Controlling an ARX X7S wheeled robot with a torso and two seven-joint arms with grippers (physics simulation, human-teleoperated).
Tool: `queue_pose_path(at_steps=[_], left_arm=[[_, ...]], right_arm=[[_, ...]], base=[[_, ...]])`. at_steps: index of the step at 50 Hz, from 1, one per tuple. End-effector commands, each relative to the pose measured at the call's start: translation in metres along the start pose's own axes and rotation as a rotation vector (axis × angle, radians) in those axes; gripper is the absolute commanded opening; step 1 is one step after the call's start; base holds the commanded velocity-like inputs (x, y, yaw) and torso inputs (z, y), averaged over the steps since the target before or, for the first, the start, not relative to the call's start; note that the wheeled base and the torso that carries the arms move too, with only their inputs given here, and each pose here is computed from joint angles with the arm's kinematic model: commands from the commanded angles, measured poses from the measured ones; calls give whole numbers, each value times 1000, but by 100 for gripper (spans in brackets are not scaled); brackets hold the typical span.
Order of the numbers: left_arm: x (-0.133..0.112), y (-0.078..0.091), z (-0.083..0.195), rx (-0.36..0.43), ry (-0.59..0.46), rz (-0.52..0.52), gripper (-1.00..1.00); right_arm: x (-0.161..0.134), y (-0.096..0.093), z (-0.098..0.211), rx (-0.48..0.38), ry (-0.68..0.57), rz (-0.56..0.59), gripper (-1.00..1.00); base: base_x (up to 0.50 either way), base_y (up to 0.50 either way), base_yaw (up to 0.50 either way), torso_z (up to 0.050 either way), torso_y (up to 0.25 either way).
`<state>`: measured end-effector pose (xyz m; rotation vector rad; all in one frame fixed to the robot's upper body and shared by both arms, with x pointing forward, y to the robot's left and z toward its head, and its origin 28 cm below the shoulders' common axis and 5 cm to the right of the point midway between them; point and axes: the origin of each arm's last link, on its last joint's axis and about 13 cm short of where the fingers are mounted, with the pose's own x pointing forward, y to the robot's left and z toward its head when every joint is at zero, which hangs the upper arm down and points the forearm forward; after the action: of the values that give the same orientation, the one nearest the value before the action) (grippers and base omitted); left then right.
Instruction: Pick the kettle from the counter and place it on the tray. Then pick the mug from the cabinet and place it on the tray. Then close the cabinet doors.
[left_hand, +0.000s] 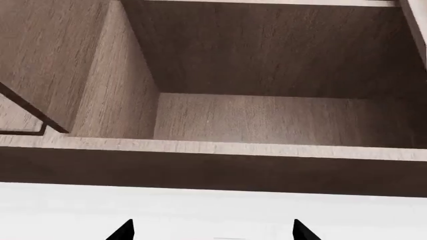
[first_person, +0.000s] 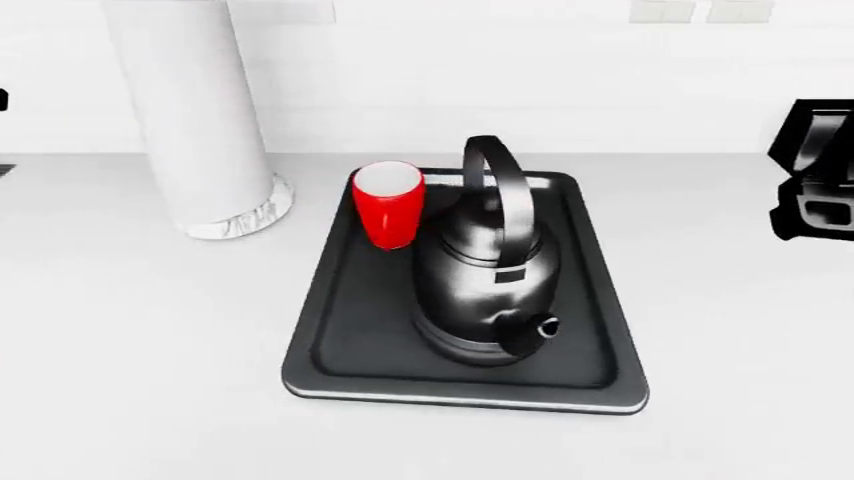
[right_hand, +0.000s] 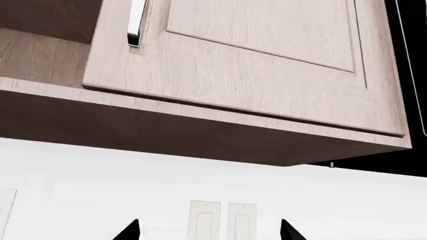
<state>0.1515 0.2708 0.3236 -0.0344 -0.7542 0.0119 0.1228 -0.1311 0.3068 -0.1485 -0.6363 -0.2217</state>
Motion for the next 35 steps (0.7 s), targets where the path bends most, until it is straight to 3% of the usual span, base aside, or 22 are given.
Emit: queue_pose_path(at_steps=[1,25,35], left_arm=[[1,0,0,-1,1,4,100],[3,2,-3,0,18,18,100],[8,6,-4,55,32,87,100]], right_arm=[[0,0,-1,4,5,-11,100],[0,2,-5,-3,15,-8,100],[-2,2,-6,39,40,-5,100]], base=[[0,500,0,0,0],[0,500,0,0,0],[0,350,0,0,0]])
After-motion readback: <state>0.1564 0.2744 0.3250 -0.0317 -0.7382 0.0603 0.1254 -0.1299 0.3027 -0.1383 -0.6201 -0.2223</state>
